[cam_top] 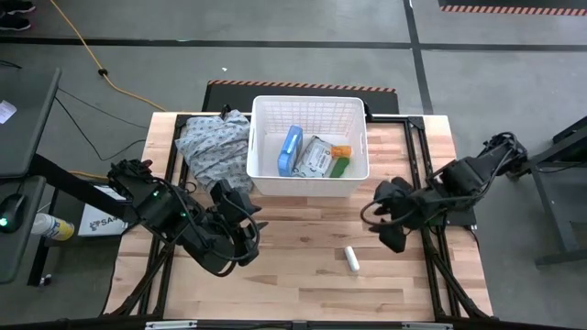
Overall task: Pick & place medical supplies in basket/bin
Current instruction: Put the white gauze into the white bin
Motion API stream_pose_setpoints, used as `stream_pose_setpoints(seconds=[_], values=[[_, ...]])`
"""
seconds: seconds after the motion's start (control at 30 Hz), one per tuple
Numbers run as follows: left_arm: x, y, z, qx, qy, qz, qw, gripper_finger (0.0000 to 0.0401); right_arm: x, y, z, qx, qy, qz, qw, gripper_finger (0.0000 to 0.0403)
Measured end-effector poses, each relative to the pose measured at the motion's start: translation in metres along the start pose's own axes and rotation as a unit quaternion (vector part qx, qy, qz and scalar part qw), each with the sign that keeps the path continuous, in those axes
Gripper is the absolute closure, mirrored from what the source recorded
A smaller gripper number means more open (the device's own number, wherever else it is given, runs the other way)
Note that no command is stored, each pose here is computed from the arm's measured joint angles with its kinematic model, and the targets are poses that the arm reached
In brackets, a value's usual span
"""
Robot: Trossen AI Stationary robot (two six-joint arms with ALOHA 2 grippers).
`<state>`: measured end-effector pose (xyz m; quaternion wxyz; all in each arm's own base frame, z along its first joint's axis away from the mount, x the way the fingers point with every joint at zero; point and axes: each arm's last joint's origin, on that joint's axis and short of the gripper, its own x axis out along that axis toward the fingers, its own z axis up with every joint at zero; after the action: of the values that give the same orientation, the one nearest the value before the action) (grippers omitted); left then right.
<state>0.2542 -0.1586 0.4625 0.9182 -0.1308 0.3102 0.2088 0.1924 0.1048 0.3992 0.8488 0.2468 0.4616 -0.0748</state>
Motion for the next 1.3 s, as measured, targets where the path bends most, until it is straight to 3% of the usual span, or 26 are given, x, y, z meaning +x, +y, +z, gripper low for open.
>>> stream_pose_setpoints(seconds=[0.43, 0.93, 1.3], values=[[0.000, 0.000, 0.000, -0.007, -0.001, 0.000, 1.000, 0.0190, 0.048, 0.019, -0.013, -0.004, 0.093, -0.086, 0.992, 0.0205], [0.000, 0.000, 0.000, -0.022, 0.008, -0.005, 1.000, 0.0190, 0.094, 0.031, -0.015, 0.023, 0.107, -0.160, 0.981, 0.0164], [0.000, -0.001, -0.002, -0.023, 0.030, -0.021, 0.999, 0.0190, 0.138, 0.035, -0.024, 0.010, 0.152, -0.239, 0.959, 0.0159]])
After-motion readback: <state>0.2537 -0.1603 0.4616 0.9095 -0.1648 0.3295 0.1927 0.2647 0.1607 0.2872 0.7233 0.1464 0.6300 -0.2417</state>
